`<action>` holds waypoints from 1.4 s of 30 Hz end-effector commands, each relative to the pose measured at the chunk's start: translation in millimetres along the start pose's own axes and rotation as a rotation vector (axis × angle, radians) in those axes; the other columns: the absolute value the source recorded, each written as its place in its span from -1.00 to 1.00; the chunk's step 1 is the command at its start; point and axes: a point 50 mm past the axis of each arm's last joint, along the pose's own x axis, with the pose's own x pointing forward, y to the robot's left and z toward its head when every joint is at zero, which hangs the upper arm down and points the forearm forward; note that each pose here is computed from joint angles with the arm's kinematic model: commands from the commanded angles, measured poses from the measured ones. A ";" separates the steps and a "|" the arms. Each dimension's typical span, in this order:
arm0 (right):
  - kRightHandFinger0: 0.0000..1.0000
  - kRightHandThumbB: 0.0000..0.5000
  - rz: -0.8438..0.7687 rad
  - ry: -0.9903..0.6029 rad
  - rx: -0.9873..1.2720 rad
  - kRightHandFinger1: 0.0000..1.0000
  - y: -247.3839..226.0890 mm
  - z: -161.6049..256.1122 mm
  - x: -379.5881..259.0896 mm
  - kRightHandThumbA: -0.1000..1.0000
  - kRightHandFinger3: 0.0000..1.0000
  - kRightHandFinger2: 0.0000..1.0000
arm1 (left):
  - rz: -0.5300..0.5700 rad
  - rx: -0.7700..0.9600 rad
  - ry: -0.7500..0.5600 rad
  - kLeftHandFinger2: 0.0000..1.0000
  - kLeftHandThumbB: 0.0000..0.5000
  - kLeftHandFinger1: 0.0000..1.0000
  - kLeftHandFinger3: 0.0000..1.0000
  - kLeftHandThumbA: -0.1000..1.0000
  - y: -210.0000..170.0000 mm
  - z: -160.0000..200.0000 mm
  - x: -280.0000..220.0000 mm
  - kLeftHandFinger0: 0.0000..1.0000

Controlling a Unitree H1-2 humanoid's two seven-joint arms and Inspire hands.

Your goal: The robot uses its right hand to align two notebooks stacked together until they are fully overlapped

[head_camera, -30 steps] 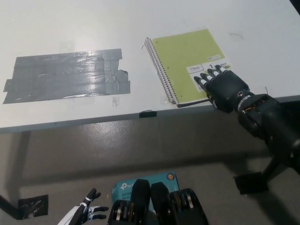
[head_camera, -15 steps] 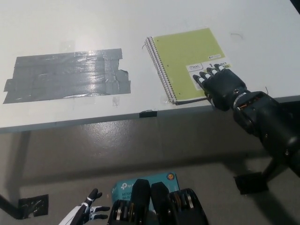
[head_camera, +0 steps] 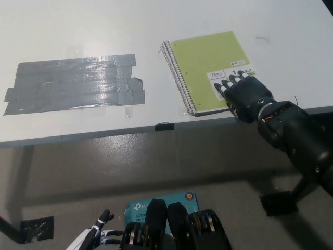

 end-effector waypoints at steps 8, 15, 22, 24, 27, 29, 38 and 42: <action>1.00 0.63 0.048 0.008 -0.062 1.00 -12.7 -5.6 5.1 1.00 1.00 1.00 | -0.024 0.041 -0.025 0.54 1.00 0.57 1.00 1.00 2.4 8.7 -2.7 0.70; 1.00 0.71 0.052 0.004 -0.076 1.00 -10.8 -2.7 5.9 1.00 1.00 1.00 | -0.027 0.054 -0.026 0.55 1.00 0.61 1.00 1.00 0.1 6.7 -2.5 0.76; 1.00 0.69 0.047 0.000 -0.087 1.00 -7.0 -1.1 6.5 1.00 1.00 1.00 | -0.029 0.041 -0.010 0.54 1.00 0.59 1.00 1.00 0.8 5.9 -2.6 0.71; 1.00 0.65 0.039 -0.003 -0.086 1.00 -7.8 -0.5 6.1 1.00 1.00 1.00 | -0.025 0.047 -0.008 0.56 1.00 0.57 1.00 1.00 2.1 4.8 -4.0 0.65; 1.00 0.58 0.036 0.004 -0.076 1.00 -14.3 -4.0 5.4 1.00 1.00 1.00 | -0.020 0.056 -0.006 0.60 1.00 0.58 1.00 1.00 4.9 3.7 -4.9 0.63; 1.00 0.51 0.019 0.015 -0.075 1.00 -24.8 -10.6 3.1 1.00 1.00 1.00 | -0.018 0.055 -0.005 0.56 1.00 0.58 1.00 1.00 6.4 2.2 -4.7 0.65; 1.00 0.55 -0.118 0.012 -0.094 1.00 -72.4 -29.5 -1.3 1.00 1.00 1.00 | -0.026 0.053 0.019 0.54 1.00 0.52 1.00 1.00 6.0 -8.4 -8.1 0.58; 1.00 0.61 -0.127 0.022 -0.115 1.00 -98.2 -32.6 -2.2 1.00 1.00 1.00 | -0.025 0.057 0.023 0.56 1.00 0.54 1.00 1.00 6.2 -10.4 -10.8 0.62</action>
